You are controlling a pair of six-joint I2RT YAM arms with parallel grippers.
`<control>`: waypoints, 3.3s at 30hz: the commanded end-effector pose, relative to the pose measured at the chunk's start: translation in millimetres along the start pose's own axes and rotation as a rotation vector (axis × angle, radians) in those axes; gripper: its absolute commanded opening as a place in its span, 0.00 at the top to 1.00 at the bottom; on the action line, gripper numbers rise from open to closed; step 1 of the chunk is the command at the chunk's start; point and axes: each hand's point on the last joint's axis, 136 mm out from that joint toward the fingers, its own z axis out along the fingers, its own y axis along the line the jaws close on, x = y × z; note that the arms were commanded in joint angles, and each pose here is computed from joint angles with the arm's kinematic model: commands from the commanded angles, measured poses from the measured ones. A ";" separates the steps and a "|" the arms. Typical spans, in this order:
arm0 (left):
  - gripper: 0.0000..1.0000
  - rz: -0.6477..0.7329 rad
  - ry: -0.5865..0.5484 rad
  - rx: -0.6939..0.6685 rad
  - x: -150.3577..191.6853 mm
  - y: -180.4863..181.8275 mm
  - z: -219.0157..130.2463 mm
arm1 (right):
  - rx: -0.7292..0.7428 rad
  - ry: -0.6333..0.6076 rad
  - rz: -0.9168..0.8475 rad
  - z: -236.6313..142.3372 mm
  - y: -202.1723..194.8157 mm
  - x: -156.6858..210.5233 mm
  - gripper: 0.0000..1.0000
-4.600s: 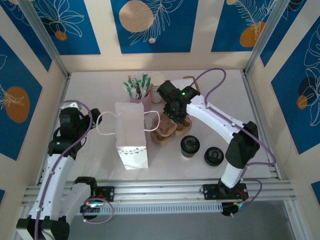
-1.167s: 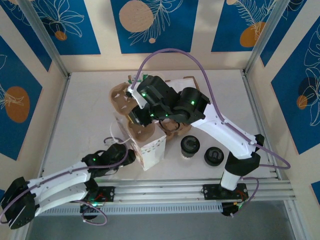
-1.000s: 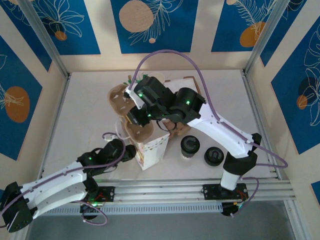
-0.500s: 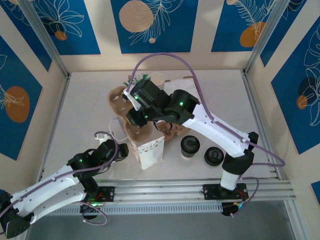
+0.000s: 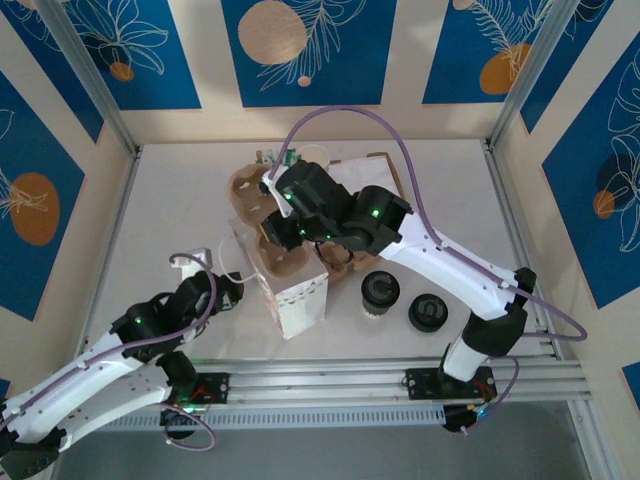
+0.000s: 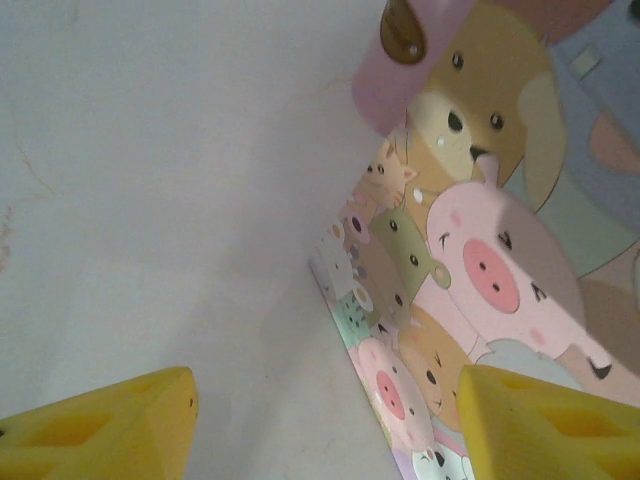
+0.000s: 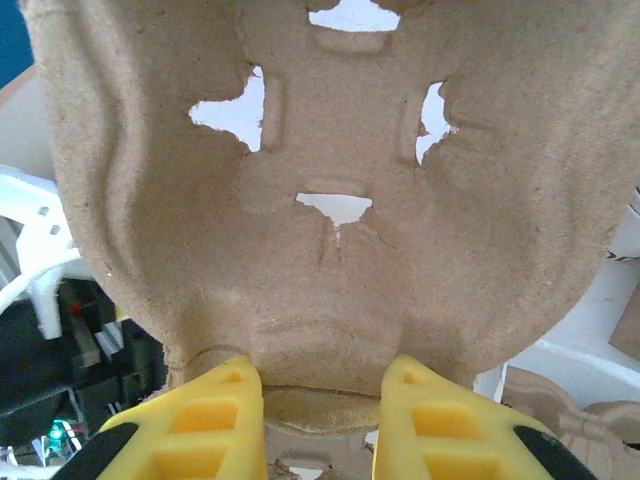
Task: Pack the takeout coffee
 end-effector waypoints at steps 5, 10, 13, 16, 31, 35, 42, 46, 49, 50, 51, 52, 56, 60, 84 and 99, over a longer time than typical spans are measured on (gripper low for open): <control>0.32 0.051 -0.090 -0.084 -26.0 13.5 -15.0 | 0.080 0.060 -0.023 13.5 -7.7 9.7 0.75; 0.34 0.074 -0.106 -0.126 -33.1 18.4 -18.8 | 0.111 0.125 -0.056 20.5 -4.3 18.1 0.76; 0.35 0.074 -0.113 -0.129 -34.6 19.0 -19.5 | 0.157 0.172 -0.071 23.3 -6.4 25.9 0.76; 0.35 0.068 -0.115 -0.126 -33.7 20.3 -19.9 | 0.186 0.208 -0.069 24.5 -9.1 32.6 0.76; 0.36 0.054 -0.113 -0.119 -30.7 20.5 -18.2 | 0.197 0.273 -0.072 33.4 -6.1 50.0 0.76; 0.36 0.056 -0.112 -0.124 -29.9 21.7 -17.7 | 0.201 0.297 -0.078 36.3 -6.5 54.8 0.76; 0.36 0.053 -0.123 -0.131 -32.3 23.8 -20.0 | 0.212 0.353 -0.093 43.0 -6.5 64.1 0.76; 0.36 0.048 -0.132 -0.137 -33.8 25.7 -21.0 | 0.222 0.400 -0.097 48.7 -7.2 72.3 0.76; 0.35 0.051 -0.133 -0.142 -33.9 26.8 -21.5 | 0.219 0.418 -0.099 50.7 -6.1 75.4 0.76; 0.35 0.052 -0.134 -0.145 -34.1 27.3 -21.6 | 0.220 0.421 -0.101 51.5 -6.6 76.1 0.76; 0.35 0.051 -0.136 -0.145 -34.3 27.5 -21.8 | 0.222 0.426 -0.103 52.2 -6.6 77.2 0.76; 0.35 0.050 -0.136 -0.147 -34.4 28.0 -21.9 | 0.228 0.433 -0.106 51.6 -7.7 78.3 0.76; 0.35 0.052 -0.138 -0.149 -33.9 29.1 -21.8 | 0.235 0.457 -0.102 51.3 -10.3 83.2 0.76; 0.34 0.056 -0.137 -0.151 -33.9 28.9 -21.4 | 0.244 0.461 -0.097 49.3 -12.1 84.0 0.77; 0.22 0.078 -0.068 -0.086 -73.6 11.0 -25.7 | 0.247 0.519 -0.073 46.2 -21.5 93.1 0.78; 0.21 0.030 0.042 0.336 -135.3 -53.9 -22.8 | 0.239 0.504 -0.052 46.4 -20.5 92.9 0.79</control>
